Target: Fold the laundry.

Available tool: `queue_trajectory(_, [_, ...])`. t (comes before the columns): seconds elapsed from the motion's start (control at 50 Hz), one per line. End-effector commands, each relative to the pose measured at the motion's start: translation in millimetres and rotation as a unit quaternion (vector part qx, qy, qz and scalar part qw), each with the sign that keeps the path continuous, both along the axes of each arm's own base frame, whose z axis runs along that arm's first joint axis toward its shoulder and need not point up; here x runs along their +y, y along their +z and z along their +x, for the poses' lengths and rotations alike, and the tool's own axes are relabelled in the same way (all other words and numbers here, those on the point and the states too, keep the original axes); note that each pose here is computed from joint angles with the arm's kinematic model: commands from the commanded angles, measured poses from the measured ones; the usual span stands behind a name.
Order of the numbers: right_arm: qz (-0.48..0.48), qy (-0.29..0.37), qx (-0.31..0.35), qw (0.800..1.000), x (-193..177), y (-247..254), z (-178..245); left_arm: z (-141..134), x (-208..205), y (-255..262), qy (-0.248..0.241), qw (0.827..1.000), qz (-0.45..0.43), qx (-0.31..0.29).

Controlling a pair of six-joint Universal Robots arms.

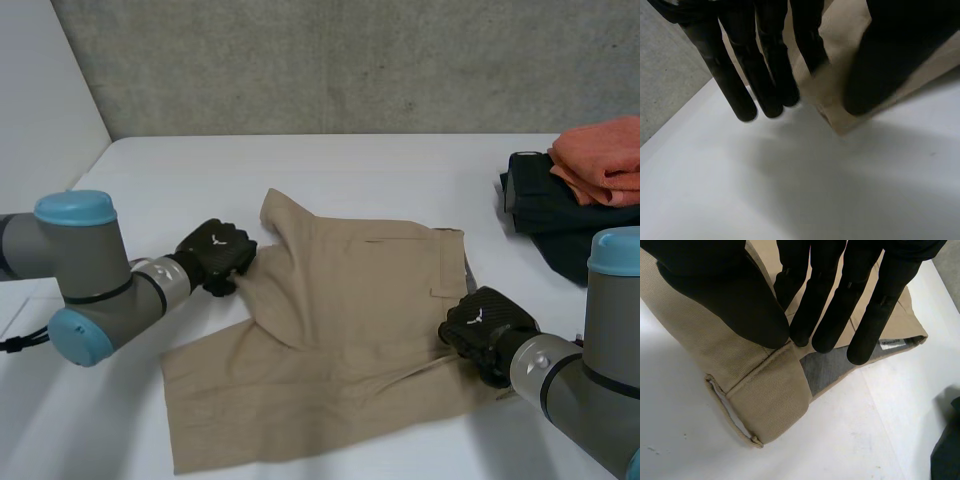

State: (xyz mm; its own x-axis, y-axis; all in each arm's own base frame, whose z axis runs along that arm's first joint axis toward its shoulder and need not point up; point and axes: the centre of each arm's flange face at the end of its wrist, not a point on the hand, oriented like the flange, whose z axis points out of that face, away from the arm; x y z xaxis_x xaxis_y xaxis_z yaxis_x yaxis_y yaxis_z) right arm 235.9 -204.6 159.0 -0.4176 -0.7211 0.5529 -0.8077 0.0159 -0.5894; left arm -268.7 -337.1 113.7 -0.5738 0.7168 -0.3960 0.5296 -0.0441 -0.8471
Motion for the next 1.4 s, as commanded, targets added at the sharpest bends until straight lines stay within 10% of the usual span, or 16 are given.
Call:
queue_trajectory(0.02, [-0.005, -0.001, -0.002, 1.000, -1.7, 0.0, 0.0, 3.9, -6.6, 6.0, 0.058, 0.998, -0.025, -0.019])
queue_trajectory(0.16, [-0.015, 0.004, -0.005, 1.000, -2.0, 2.3, 3.2, 26.9, 6.0, 19.6, 0.200, 0.976, -0.039, -0.083])
queue_trajectory(0.48, [-0.009, 0.010, -0.004, 1.000, 1.6, -1.2, 5.7, 1.5, 44.2, 34.3, 0.219, 0.967, -0.071, -0.108])
queue_trajectory(0.86, [-0.015, -0.010, -0.027, 0.999, -5.5, 3.0, 4.4, 8.9, 161.4, 59.9, 0.088, 0.991, 0.010, -0.101])
queue_trajectory(1.4, [-0.026, -0.010, -0.025, 0.999, 4.9, 28.8, -1.9, 20.2, 189.1, 66.0, 0.089, 0.986, 0.110, -0.092])
